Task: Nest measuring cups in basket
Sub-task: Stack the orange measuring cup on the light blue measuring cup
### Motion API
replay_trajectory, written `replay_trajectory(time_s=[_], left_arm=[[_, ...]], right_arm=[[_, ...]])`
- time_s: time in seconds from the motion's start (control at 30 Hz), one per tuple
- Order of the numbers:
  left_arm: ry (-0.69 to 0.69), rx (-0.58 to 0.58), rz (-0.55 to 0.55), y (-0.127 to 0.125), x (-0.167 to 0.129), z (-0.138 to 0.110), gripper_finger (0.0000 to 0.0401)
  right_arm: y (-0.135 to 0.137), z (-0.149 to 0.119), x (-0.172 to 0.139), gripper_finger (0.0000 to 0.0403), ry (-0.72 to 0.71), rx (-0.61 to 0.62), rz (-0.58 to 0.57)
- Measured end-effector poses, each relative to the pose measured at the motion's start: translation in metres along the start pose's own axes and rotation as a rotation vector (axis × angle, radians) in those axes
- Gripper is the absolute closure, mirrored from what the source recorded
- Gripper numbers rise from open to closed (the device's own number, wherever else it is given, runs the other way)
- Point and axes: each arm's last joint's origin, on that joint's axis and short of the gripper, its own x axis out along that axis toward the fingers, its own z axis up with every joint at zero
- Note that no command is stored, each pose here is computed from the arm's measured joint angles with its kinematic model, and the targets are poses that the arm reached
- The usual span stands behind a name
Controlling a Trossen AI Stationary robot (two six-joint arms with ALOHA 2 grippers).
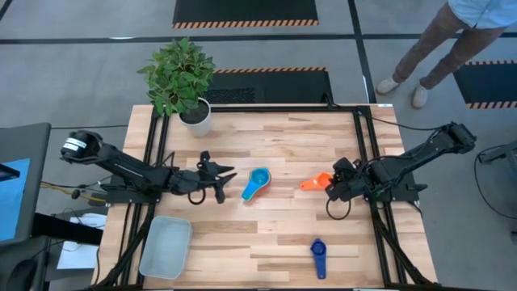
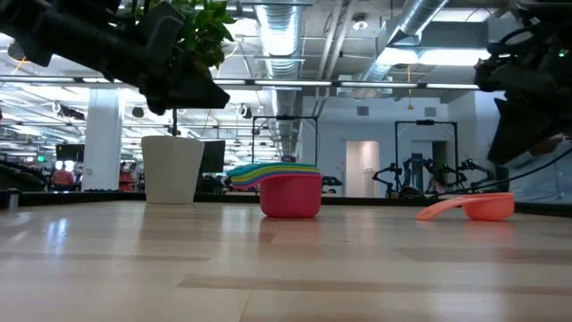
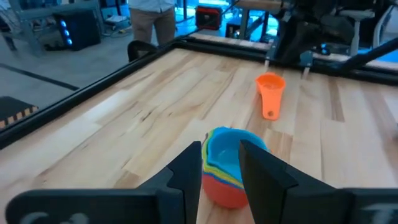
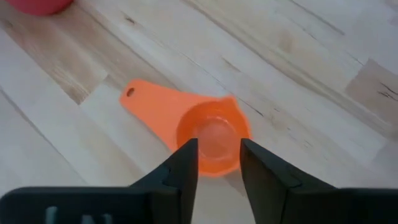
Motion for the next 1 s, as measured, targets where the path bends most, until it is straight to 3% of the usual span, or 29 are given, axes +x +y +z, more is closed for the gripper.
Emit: replay_trajectory(time_s=[0.2,0.37,0.57,0.77,1.0], left_arm=[[-0.053,-0.012,0.023,-0.002,-0.001,0.004,0.0306],[-0.072,0.011,0.033,-0.003,-0.006,0.008,0.0306],[-0.035,0.035,0.045,-0.002,-0.006,0.004,0.0306],[-0.036,0.042,0.050,-0.002,-0.005,0.004,0.0306],[-0.036,0.033,0.050,-0.002,-0.005,0.004,0.0306]], right_arm=[[-0.009,-0.001,0.002,0.0209,0.027,0.048,-0.095],[-0.007,-0.001,0.012,0.0193,0.025,0.055,-0.173],[-0.003,0.005,0.031,0.0200,0.049,0.001,-0.237],[0.001,0.014,0.046,0.0213,0.130,-0.081,-0.184],[-0.004,0.019,0.060,0.0250,0.231,-0.167,-0.205]])
